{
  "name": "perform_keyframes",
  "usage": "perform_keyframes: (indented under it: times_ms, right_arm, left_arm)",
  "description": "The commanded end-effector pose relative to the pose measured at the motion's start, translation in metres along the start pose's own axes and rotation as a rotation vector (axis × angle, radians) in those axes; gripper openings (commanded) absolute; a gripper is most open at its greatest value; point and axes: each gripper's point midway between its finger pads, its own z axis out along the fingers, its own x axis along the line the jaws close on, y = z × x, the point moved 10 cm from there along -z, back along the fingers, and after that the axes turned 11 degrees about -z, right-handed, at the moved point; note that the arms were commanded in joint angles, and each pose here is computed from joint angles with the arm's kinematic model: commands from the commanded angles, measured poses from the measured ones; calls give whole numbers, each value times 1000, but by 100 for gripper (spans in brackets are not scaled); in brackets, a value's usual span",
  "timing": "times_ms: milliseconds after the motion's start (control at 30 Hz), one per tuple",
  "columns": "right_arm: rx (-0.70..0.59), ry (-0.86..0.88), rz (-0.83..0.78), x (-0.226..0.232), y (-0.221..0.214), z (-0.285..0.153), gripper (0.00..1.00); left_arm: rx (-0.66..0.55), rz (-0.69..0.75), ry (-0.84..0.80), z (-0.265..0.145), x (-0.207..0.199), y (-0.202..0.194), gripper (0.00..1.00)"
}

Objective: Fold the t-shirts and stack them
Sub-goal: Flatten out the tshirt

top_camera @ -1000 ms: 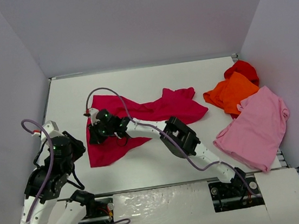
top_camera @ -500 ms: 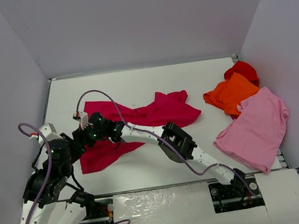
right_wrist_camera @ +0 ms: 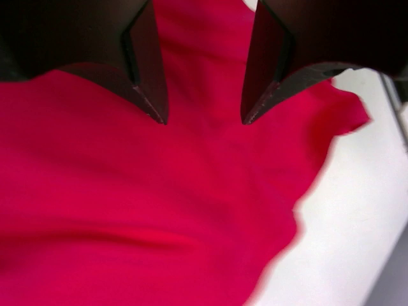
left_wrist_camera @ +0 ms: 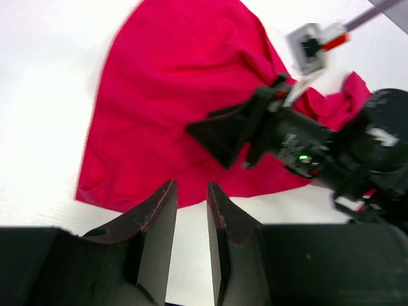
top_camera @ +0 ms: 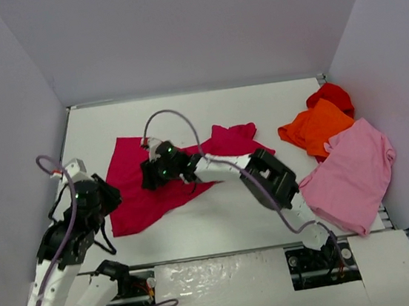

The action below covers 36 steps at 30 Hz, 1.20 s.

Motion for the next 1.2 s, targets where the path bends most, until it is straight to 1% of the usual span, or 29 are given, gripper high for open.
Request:
perform_keyframes:
  times_ms: [0,33,100,133,200,233,300,333,500,533,567,667,800,833,867,933,1167]
  right_arm:
    - [-193,-338,67,-81,60,-97,27]
    - [-179,-397,71,-87,59,-109,22]
    - [-141,-513,59,-95,58,-129,22]
    - [-122,-595,40,-101,56,-139,23]
    - [-84,-699,33,-107,48,-156,18]
    - [-67,-730,36,-108,42,-165,14]
    - [-53,-759,51,-111,35,-175,3]
    - [-45,-761,61,-112,31,-179,1]
    - [-12,-728,100,-112,16,-181,0]
    - [-6,-703,107,-111,14,-178,0]
    - [1,-679,115,-110,12,-176,1]
    - [22,-621,124,-110,8,-167,16]
    - [24,-601,136,-110,8,-162,29]
    - [29,-577,139,-110,8,-160,36]
    - [36,-568,137,-110,6,-158,38]
    - [51,-553,134,-110,3,-156,40]
    - [116,-541,141,-117,-16,-144,40]
  left_arm:
    - [135,-12,-123,39,-50,1,15]
    - [156,-12,-126,46,-56,0,10]
    - [176,-9,-123,63,-68,0,2]
    - [185,-7,-117,77,-74,-2,0]
    - [199,1,-113,95,-85,-4,0]
    - [212,4,-116,103,-91,-5,0]
    - [234,8,-114,124,-102,-8,0]
    - [245,5,-117,131,-107,-10,0]
    - [324,35,-115,180,-132,-26,0]
    - [363,51,-91,195,-133,-36,0]
    - [400,65,-70,209,-134,-45,0]
    - [456,78,-97,228,-153,-52,0]
    - [507,93,-107,252,-170,-72,0]
    - [526,95,-108,260,-175,-79,0]
    - [545,94,-109,265,-177,-85,0]
    - [577,92,-122,270,-181,-96,0]
    - [610,91,-100,282,-176,-114,0]
